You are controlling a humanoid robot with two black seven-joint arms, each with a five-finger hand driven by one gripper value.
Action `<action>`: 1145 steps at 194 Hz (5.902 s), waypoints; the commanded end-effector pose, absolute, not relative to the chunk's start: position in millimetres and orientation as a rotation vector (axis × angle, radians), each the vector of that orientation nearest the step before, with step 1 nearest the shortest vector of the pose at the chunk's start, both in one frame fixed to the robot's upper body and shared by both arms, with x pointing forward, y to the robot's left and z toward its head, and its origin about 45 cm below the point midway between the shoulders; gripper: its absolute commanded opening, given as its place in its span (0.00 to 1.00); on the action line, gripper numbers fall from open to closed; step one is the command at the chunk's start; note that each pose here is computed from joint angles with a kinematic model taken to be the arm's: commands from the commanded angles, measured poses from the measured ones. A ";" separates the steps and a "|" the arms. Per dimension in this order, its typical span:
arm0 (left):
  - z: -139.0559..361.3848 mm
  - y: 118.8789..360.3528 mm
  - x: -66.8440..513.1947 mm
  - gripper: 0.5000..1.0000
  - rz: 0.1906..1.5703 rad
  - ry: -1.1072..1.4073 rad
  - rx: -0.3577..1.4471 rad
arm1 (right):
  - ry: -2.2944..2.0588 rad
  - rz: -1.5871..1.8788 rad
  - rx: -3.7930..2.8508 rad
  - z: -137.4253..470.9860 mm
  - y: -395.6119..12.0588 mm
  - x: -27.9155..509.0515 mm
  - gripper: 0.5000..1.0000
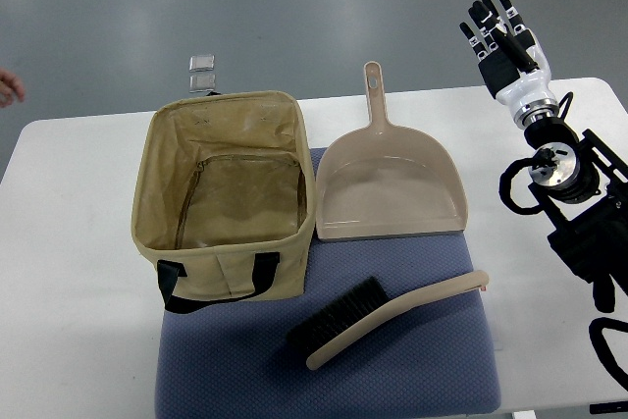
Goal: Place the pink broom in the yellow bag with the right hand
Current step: 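Move the right hand down toward the beige brush handle, then close the right hand around the brush's curved beige handle, then lift the brush up with the right hand, bristles hanging down, then carry the brush over the tan bag and lower bristles inside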
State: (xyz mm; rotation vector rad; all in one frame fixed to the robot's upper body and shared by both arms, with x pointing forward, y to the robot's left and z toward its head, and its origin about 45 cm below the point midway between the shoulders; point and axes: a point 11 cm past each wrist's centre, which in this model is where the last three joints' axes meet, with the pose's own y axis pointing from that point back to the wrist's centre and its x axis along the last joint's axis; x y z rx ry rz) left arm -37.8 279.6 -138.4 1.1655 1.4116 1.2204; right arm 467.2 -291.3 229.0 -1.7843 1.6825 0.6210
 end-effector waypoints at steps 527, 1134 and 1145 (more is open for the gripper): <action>-137.5 269.1 -40.9 1.00 1.190 1.440 1.148 | 0.697 -1.079 -3.846 164.8 -260.3 274.2 0.27; -137.1 265.6 -40.5 1.00 1.175 1.448 1.144 | 0.671 -1.693 -3.415 365.3 -112.5 443.4 0.00; -137.1 265.5 -40.5 1.00 1.176 1.449 1.143 | 0.632 -1.702 -3.415 361.1 -103.1 441.1 0.00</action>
